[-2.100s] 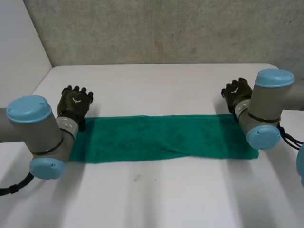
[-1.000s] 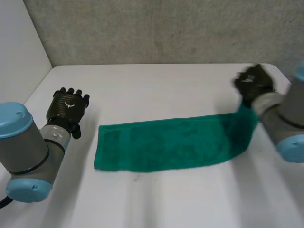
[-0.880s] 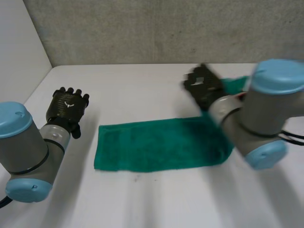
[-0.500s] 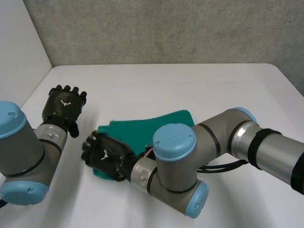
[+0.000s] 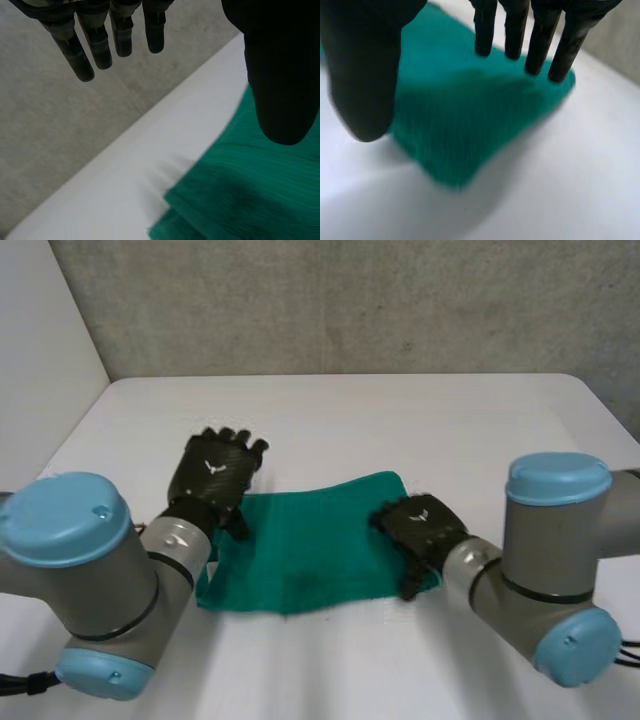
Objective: Fold the towel.
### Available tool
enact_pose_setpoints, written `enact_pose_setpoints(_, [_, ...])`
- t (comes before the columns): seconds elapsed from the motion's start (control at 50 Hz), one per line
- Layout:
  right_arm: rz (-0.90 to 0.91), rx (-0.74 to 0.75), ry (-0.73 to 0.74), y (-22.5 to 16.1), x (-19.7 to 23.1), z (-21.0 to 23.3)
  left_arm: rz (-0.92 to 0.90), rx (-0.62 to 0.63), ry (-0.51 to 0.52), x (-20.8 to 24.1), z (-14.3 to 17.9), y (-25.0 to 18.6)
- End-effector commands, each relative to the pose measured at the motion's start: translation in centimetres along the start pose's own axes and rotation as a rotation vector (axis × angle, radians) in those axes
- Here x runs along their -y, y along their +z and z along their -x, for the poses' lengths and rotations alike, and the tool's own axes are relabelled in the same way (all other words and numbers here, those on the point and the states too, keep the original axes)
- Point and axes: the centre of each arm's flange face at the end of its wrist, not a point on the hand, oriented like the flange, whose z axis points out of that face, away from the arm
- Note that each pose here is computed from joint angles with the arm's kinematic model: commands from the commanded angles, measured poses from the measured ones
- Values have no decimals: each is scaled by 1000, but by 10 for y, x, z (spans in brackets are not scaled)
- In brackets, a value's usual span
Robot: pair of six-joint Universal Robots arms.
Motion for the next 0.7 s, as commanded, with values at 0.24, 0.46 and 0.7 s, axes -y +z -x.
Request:
enact_pose_setpoints(0.24, [-188,-328,-236,-14,37,-58,136,33,-7,-19,19,-5])
enact_pose_setpoints(0.46, [-360,130,-614,-13,65,113,160,140,-20,-16,44,-16])
enact_pose_setpoints(0.7, [-292,378,-646,-25,27,141,126,180,-33,-3,47,-20])
